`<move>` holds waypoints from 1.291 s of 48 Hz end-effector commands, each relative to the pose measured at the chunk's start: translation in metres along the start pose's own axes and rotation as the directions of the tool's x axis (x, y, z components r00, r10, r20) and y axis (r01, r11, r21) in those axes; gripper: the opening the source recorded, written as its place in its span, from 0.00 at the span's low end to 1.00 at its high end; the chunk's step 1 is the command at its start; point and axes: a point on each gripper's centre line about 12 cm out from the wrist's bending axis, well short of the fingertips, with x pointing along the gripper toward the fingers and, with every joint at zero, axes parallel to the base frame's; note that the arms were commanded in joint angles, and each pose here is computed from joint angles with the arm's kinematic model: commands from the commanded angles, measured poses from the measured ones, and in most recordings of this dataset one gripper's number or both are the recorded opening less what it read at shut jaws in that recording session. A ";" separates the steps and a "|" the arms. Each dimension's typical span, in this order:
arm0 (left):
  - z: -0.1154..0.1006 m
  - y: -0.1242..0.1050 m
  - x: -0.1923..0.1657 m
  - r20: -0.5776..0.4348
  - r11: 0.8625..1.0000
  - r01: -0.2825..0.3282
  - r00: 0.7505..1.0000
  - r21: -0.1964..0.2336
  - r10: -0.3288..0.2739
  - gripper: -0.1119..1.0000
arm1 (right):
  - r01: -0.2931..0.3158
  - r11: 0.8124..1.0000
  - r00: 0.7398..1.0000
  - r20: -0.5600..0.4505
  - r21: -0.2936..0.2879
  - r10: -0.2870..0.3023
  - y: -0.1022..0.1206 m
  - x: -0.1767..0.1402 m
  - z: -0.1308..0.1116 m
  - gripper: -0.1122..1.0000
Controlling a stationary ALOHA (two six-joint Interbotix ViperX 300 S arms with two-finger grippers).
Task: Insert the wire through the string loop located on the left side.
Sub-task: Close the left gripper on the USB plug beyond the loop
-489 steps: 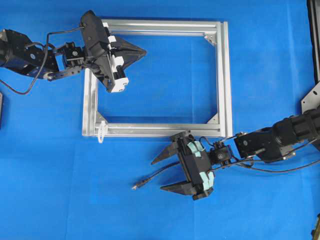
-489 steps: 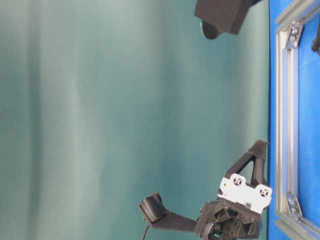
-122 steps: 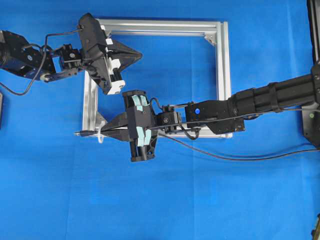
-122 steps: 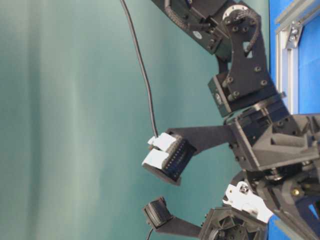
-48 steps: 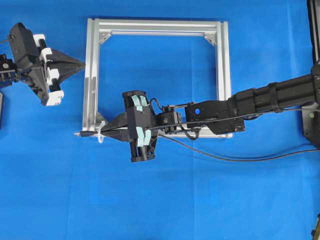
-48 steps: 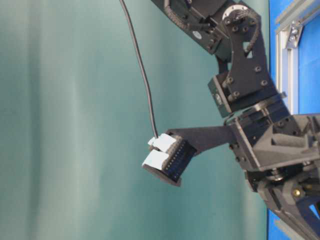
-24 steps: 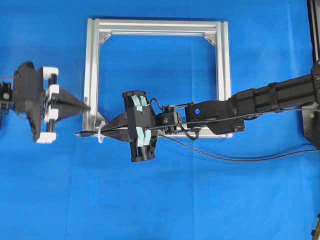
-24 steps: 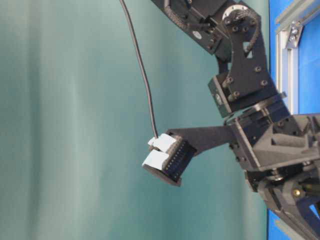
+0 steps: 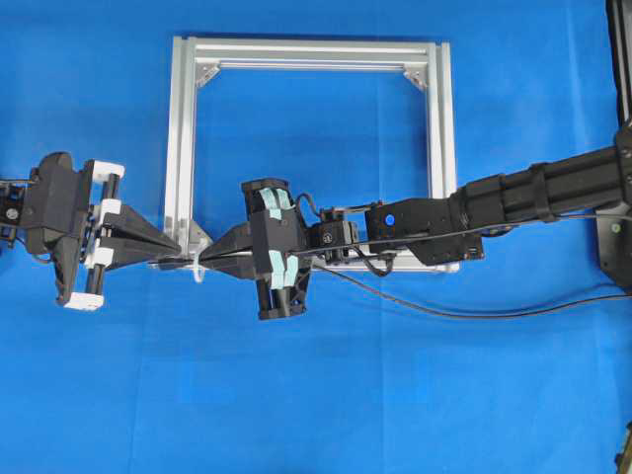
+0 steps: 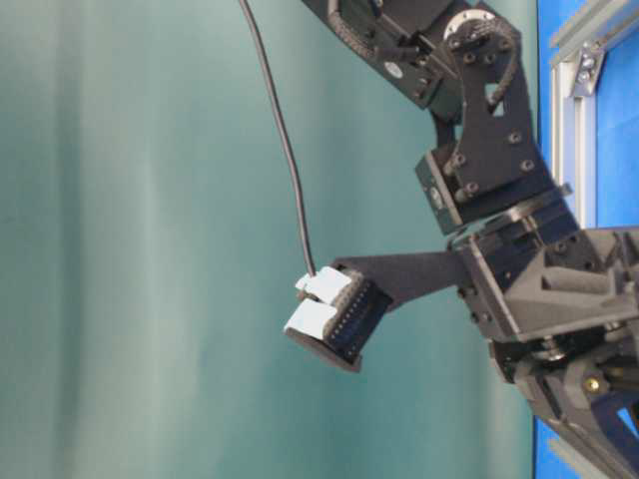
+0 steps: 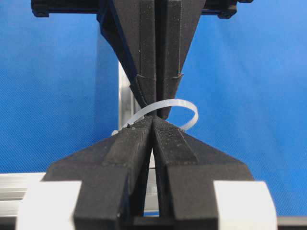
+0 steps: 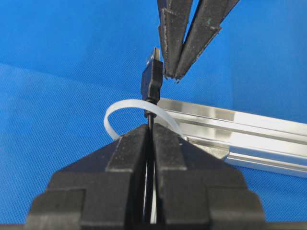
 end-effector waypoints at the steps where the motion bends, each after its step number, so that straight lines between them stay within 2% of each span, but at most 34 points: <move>1: 0.007 -0.004 0.002 0.028 1.000 0.019 0.999 0.014 -0.019 0.10 | -0.002 1.000 0.999 0.038 0.003 0.002 0.001 -0.002 0.016 0.10; 11: 0.005 -0.004 0.000 0.022 1.000 0.019 1.000 0.008 -0.019 0.12 | -0.002 1.000 0.999 0.040 0.003 0.002 0.001 -0.002 0.017 0.10; 15: 0.005 -0.004 0.000 0.020 1.000 0.021 1.000 0.010 -0.021 0.27 | -0.002 1.000 0.999 0.040 0.003 0.002 0.001 -0.002 0.017 0.10; 24: 0.004 -0.006 0.000 0.014 1.000 0.026 1.000 0.012 -0.026 0.76 | -0.002 1.000 0.999 0.040 0.004 0.002 0.001 -0.002 0.017 0.10; 28: 0.004 -0.006 0.000 0.012 1.000 0.027 1.000 0.011 -0.027 0.91 | -0.002 1.000 0.999 0.040 0.004 0.002 0.001 -0.002 0.017 0.10; 38: 0.001 -0.007 0.002 -0.007 1.000 0.029 1.000 0.013 -0.029 0.90 | -0.002 1.000 0.999 0.041 0.004 0.002 0.001 -0.002 0.017 0.10; 51: -0.023 -0.006 0.019 -0.109 1.000 0.020 0.994 0.017 -0.018 0.89 | -0.002 1.000 0.999 0.040 0.004 0.002 0.001 -0.002 0.017 0.10; 62: -0.022 -0.007 0.022 -0.104 1.000 0.021 0.994 0.020 -0.019 0.89 | -0.002 1.000 0.999 0.038 0.004 0.002 0.001 -0.002 0.016 0.10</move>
